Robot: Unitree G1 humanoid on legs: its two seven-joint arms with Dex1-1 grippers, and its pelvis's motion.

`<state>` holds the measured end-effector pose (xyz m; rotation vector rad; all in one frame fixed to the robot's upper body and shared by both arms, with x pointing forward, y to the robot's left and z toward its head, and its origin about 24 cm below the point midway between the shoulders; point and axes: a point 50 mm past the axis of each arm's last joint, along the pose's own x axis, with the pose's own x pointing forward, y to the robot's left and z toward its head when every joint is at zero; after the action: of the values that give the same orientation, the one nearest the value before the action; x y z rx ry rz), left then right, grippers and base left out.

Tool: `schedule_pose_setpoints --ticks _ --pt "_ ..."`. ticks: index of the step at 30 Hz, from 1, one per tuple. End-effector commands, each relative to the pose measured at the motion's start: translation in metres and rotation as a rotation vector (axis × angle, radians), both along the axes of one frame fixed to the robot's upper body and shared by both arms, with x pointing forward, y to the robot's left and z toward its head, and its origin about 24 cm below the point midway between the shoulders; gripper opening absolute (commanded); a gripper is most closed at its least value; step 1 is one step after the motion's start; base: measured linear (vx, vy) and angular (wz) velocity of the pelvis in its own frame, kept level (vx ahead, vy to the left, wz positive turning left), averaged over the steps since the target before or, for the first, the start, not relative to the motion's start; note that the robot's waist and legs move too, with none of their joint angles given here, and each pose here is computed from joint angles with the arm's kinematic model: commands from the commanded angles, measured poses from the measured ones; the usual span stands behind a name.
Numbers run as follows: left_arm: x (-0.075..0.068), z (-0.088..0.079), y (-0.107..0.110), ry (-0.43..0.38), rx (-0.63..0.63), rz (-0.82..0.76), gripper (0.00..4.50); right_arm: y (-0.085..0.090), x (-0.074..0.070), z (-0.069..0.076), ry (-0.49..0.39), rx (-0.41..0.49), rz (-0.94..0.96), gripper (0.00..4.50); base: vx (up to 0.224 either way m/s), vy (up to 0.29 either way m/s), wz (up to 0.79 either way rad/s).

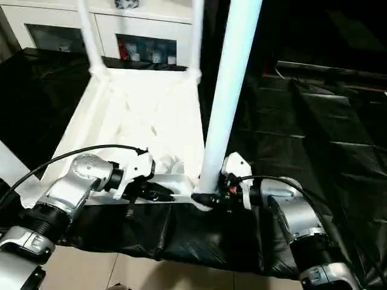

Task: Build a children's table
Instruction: Rotate leg to tighten

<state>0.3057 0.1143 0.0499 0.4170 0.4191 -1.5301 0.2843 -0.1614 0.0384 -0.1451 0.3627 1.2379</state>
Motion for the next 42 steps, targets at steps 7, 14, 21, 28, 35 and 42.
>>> schedule_pose_setpoints --ticks 7,14,21,28,35,42 --pt "0.003 -0.001 -0.008 -0.006 0.003 0.03 0.0 0.011 -0.003 -0.003 0.028 0.067 -0.036 2.7 0.0 0.0 0.0" --pt "0.009 -0.005 -0.031 -0.034 -0.024 0.165 0.0 0.02 0.01 -0.019 0.014 0.098 -0.395 2.7 0.0 0.0 0.0" --pt "-0.003 -0.012 -0.086 0.015 -0.088 0.196 0.0 0.061 0.026 -0.03 0.024 0.106 -0.703 2.7 0.0 0.0 0.0" --pt "-0.007 -0.014 -0.089 0.029 -0.09 0.194 0.0 0.088 0.024 -0.021 -0.031 0.134 -0.622 3.34 0.0 0.0 0.0" --pt "-0.001 -0.011 -0.06 0.016 -0.075 0.182 0.0 0.055 0.02 -0.016 -0.068 0.124 -0.507 3.74 0.0 0.0 0.0" --pt "-0.002 -0.005 -0.03 0.018 -0.055 0.074 0.0 0.02 0.009 -0.007 -0.072 0.076 -0.279 3.74 0.0 0.0 0.0"
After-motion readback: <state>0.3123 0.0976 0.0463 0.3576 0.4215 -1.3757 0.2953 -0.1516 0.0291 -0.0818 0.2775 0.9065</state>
